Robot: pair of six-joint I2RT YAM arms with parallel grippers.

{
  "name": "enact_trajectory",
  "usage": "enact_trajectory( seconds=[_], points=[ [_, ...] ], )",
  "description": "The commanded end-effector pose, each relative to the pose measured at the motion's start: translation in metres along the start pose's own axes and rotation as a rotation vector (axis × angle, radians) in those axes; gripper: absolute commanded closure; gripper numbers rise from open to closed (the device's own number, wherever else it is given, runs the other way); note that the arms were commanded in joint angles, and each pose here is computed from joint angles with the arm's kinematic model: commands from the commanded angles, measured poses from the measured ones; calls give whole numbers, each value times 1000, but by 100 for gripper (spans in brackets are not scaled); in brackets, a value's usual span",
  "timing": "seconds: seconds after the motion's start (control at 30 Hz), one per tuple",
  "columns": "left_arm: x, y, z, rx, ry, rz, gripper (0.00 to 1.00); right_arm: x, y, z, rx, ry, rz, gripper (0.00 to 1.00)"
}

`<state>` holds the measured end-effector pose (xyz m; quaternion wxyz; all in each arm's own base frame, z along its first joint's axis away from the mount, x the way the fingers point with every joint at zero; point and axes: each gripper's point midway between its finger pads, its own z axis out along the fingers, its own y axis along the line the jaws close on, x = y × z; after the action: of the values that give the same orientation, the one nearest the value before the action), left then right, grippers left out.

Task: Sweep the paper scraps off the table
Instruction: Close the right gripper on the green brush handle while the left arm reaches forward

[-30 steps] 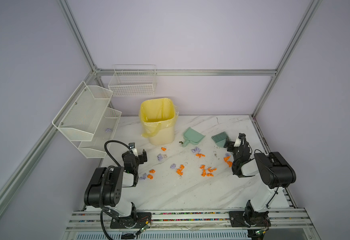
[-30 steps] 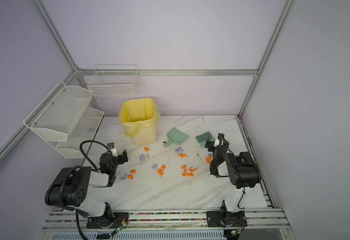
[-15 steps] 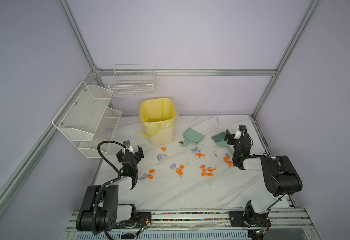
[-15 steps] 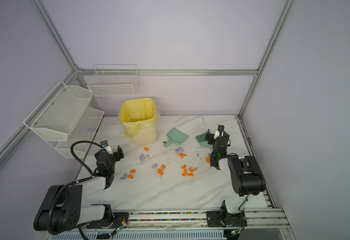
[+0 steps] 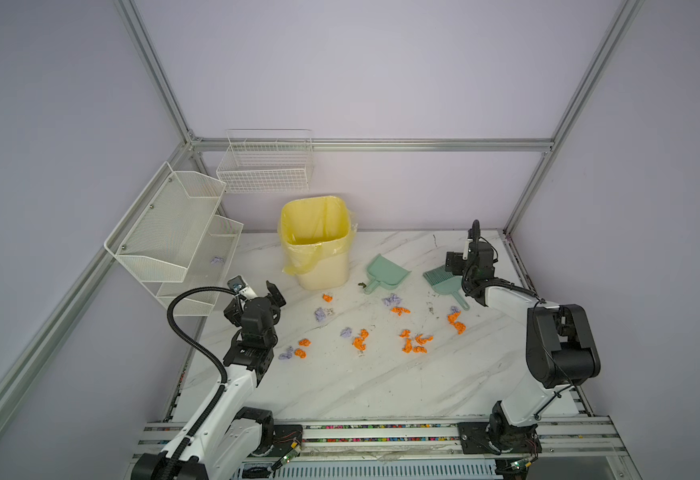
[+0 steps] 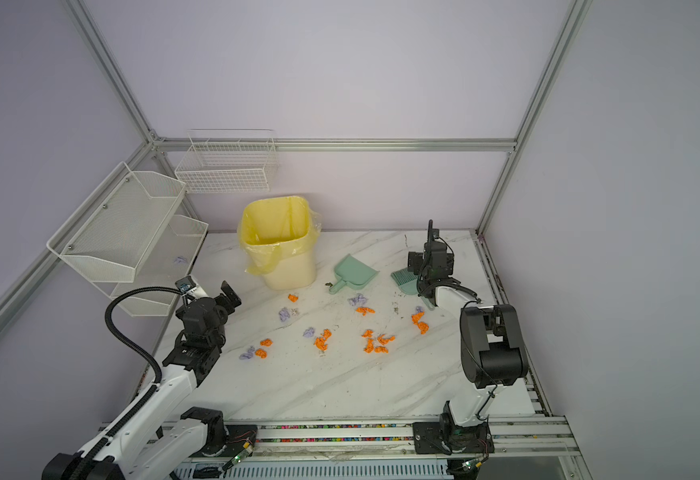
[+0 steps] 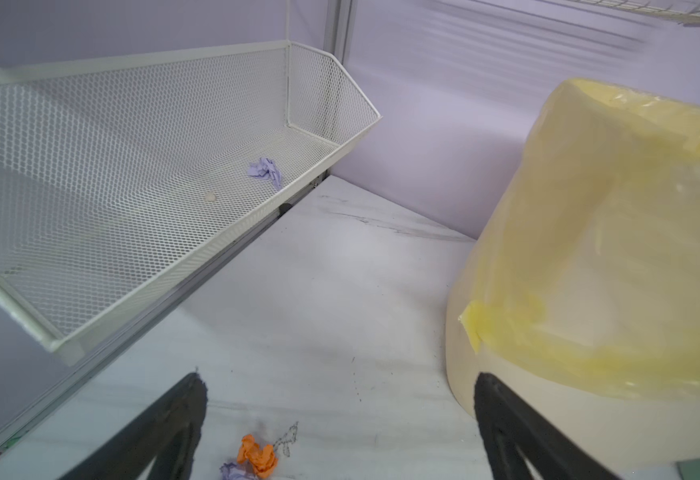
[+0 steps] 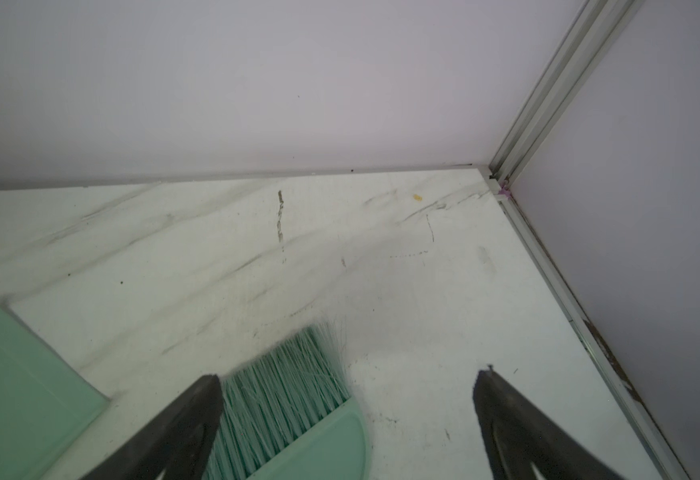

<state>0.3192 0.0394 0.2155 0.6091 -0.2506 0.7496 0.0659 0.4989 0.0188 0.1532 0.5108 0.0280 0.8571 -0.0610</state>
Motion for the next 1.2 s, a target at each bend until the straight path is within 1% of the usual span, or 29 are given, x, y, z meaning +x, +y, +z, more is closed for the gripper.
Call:
enact_trajectory(
  seconds=[0.0, 0.07, 0.13, 0.2, 0.27, 0.4, 0.53, 0.7, 0.8, 1.0, 1.17],
  points=[
    [-17, -44, -26, 171, 54, -75, 0, 32, 5, -3, -17, 187, -30, 3],
    [-10, -67, -39, 277, 111, -67, 0, 34, 3, -9, -11, 201, -20, 4],
    [0, -86, -51, 362, 171, -57, 0, 33, 4, -17, -31, 186, -6, 4],
    [11, -105, -64, 438, 223, -37, 0, 37, 6, -22, -50, 198, 4, 4],
    [18, -121, -77, 499, 259, -7, 0, 48, 8, -24, -63, 255, -5, 4],
    [27, -147, -98, 578, 303, 64, 0, 76, 14, -23, -93, 406, -27, 11],
    [34, -171, -115, 653, 338, 98, 0, 90, 20, -27, -127, 470, -19, 16],
    [48, -199, -131, 707, 388, 136, 0, 100, 17, -27, -101, 500, -10, 21],
    [51, -215, -139, 741, 411, 143, 0, 111, 15, -27, -91, 538, -22, 27],
    [58, -235, -142, 759, 427, 172, 0, 125, 14, -23, -84, 572, -29, 34],
    [54, -248, -145, 795, 419, 184, 0, 140, 12, -13, -54, 626, -45, 36]
  ],
)
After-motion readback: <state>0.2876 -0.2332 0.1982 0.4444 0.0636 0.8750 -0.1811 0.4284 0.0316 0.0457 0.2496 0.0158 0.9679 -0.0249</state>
